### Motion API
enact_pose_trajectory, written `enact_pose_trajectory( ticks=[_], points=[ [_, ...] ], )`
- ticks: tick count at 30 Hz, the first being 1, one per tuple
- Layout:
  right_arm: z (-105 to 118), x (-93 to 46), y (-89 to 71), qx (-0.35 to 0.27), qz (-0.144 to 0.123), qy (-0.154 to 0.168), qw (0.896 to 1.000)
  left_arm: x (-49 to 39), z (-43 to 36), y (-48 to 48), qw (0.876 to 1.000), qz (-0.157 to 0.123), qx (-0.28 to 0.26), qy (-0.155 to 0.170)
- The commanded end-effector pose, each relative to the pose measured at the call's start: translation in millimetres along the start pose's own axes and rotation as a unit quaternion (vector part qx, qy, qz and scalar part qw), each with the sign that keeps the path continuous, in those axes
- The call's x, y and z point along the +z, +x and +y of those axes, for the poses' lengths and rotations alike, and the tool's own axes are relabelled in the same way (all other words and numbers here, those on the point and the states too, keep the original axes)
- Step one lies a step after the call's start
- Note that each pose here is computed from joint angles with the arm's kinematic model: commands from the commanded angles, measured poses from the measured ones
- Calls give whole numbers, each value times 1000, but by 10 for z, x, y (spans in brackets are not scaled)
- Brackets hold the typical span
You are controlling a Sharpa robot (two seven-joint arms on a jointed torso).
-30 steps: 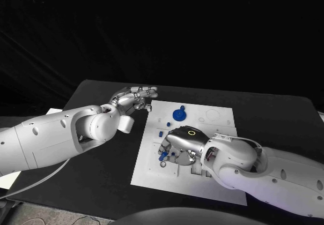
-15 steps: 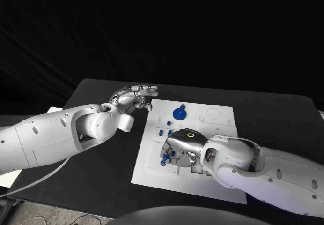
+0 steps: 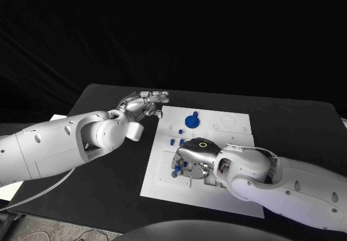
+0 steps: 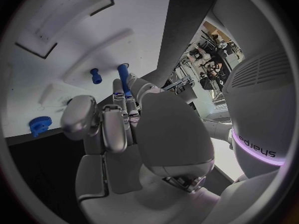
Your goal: Assemble the parts on the task board
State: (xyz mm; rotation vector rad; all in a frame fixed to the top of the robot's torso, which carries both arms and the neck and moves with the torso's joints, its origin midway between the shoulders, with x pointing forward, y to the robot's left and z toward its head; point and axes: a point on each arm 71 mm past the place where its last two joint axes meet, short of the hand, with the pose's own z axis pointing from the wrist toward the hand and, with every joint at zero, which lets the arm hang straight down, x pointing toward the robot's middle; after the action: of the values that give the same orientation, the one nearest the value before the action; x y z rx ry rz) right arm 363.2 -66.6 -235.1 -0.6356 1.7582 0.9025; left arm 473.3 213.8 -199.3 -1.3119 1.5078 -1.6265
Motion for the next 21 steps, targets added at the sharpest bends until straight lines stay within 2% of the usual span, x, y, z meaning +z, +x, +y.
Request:
enact_pose_trajectory(
  ticks=[1,12,21],
  points=[
    [0,9,86,-11,22,1,1000,1,-3,21,1000,8,-5,1],
    [44,48,130,-18,34,-1,999,-2,-4,23,1000,9,-5,1],
    [63,67,137,-25,32,0,999,-2,-3,24,1000,9,-5,0]
  ],
)
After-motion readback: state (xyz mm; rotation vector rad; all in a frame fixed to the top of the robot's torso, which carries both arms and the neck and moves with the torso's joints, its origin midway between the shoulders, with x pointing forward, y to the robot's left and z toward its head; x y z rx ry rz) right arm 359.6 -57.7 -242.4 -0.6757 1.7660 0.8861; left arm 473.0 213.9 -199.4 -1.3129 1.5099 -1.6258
